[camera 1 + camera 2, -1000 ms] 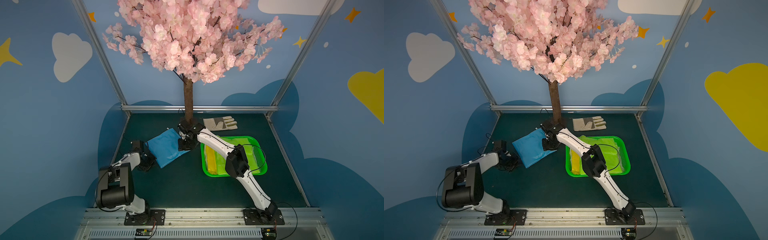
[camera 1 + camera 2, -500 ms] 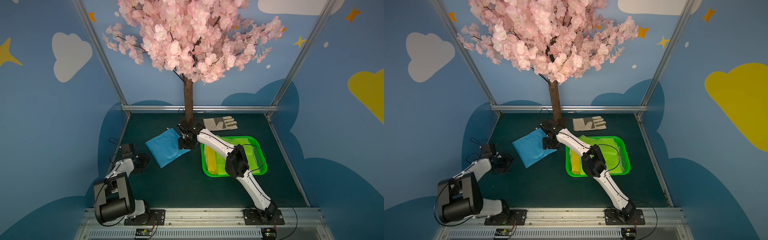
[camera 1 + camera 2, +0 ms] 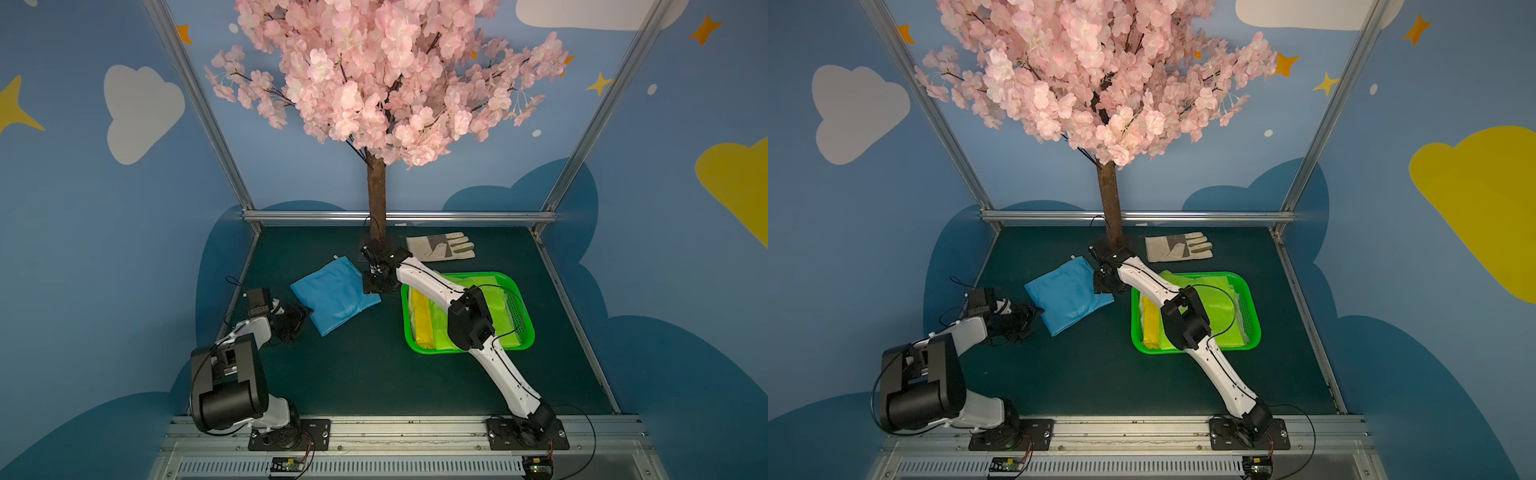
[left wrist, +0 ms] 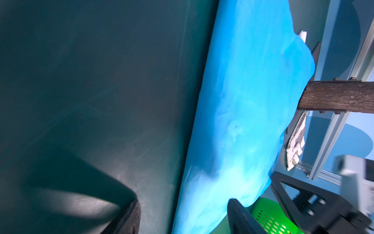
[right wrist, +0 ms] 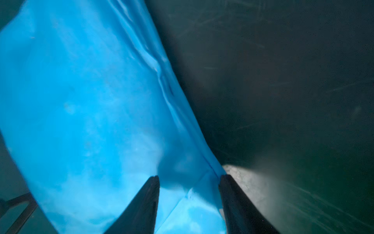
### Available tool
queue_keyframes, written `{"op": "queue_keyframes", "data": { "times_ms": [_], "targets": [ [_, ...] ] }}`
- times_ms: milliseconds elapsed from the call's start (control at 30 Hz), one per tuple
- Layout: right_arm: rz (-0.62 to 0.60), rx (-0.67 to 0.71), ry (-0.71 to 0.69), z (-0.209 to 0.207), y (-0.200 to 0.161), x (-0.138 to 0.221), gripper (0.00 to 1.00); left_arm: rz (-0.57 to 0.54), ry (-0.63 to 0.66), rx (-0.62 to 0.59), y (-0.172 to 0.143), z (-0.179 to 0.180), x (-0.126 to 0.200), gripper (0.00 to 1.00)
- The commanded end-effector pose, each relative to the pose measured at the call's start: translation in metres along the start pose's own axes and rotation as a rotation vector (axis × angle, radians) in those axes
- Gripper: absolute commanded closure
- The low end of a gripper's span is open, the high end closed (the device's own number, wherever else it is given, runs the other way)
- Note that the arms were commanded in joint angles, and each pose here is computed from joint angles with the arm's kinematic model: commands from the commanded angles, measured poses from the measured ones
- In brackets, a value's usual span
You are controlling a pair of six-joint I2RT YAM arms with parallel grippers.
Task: Put the folded raincoat in the basket
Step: Adjust the raincoat at the center of the board.
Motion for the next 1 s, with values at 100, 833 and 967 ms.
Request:
{"op": "queue_keyframes", "data": {
  "times_ms": [100, 833, 967],
  "targets": [
    [0.066, -0.021, 0.075, 0.014, -0.011, -0.005, 0.7, -0.01, 0.01, -0.009, 0.0, -0.001, 0.004, 0.28],
    [0.153, -0.108, 0.126, 0.01, -0.038, 0.029, 0.44, -0.165, 0.097, -0.046, 0.009, 0.005, 0.037, 0.28],
    [0.174, -0.13, 0.203, 0.017, -0.032, 0.013, 0.51, -0.161, 0.091, -0.05, 0.009, 0.005, 0.035, 0.28]
  ]
}}
Point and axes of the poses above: each gripper's point midway between its finger pads, its own x axis back along the fingers, its own z axis along the line the jaws close on, y = z × x, the point moved 4 cm from there along x, back along the fingers, and after that the axes turned 1 degree about -x, right-handed, at the moved point
